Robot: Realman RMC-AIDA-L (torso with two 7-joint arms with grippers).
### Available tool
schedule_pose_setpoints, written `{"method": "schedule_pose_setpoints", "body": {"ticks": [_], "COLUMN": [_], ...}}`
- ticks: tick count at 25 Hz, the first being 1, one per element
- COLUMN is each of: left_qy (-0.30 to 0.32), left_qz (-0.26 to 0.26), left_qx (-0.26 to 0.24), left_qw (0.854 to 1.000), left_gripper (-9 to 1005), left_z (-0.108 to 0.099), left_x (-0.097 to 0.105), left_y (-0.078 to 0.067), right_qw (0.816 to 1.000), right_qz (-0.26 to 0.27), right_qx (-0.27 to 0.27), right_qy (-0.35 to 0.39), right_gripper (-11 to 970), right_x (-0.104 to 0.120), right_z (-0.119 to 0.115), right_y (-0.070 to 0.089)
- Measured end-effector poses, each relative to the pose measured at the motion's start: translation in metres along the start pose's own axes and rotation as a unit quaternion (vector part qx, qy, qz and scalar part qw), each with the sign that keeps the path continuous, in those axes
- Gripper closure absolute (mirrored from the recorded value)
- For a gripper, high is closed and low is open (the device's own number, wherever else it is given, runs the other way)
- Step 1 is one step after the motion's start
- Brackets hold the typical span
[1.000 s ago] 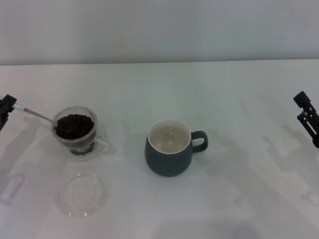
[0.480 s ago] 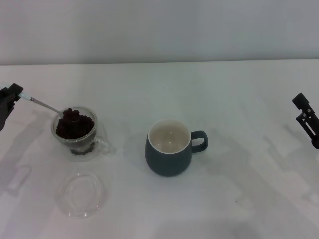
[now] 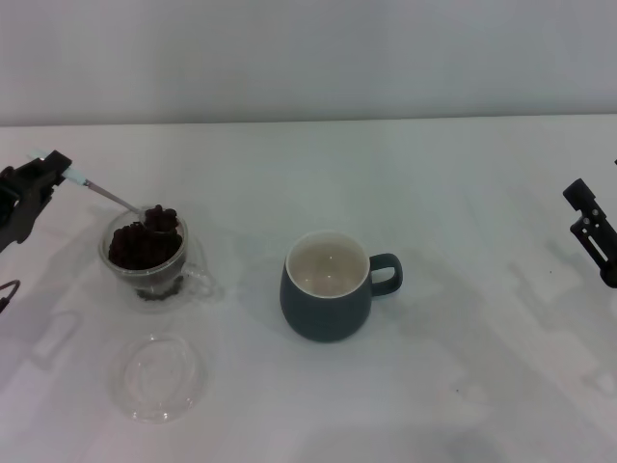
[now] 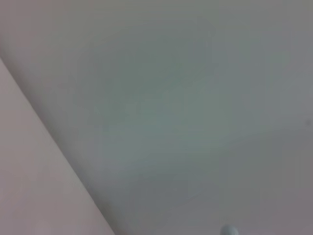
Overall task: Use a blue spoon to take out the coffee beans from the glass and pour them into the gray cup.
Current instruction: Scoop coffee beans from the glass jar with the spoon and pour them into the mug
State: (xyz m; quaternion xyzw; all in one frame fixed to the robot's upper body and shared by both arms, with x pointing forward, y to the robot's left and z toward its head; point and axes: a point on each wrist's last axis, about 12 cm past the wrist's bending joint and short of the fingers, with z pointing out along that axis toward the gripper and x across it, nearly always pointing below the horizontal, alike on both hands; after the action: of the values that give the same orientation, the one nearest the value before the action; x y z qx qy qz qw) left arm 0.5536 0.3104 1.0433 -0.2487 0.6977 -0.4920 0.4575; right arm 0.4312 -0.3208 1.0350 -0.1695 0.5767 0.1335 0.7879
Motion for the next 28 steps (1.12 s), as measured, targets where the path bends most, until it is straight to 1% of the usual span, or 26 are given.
{"method": "schedule_pose_setpoints", "body": {"ticks": [15, 28], "left_qy": [0.047, 0.09], "left_qz": [0.022, 0.044], "left_qx": [0.021, 0.062], "left_qw": [0.998, 0.993], "left_gripper": [871, 872], "left_z": [0.021, 0.04], "left_x": [0.016, 0.024], "left_y": [-0.014, -0.034], "right_qw": [1.0, 1.0], "right_qz": [-0.001, -0.002], "right_qx": [-0.002, -0.002], "right_qy": [-0.002, -0.002], "right_gripper": [309, 309], "right_x": [0.0, 0.0], "right_z": [0.001, 0.001], "right_y": [-0.001, -0.001]}}
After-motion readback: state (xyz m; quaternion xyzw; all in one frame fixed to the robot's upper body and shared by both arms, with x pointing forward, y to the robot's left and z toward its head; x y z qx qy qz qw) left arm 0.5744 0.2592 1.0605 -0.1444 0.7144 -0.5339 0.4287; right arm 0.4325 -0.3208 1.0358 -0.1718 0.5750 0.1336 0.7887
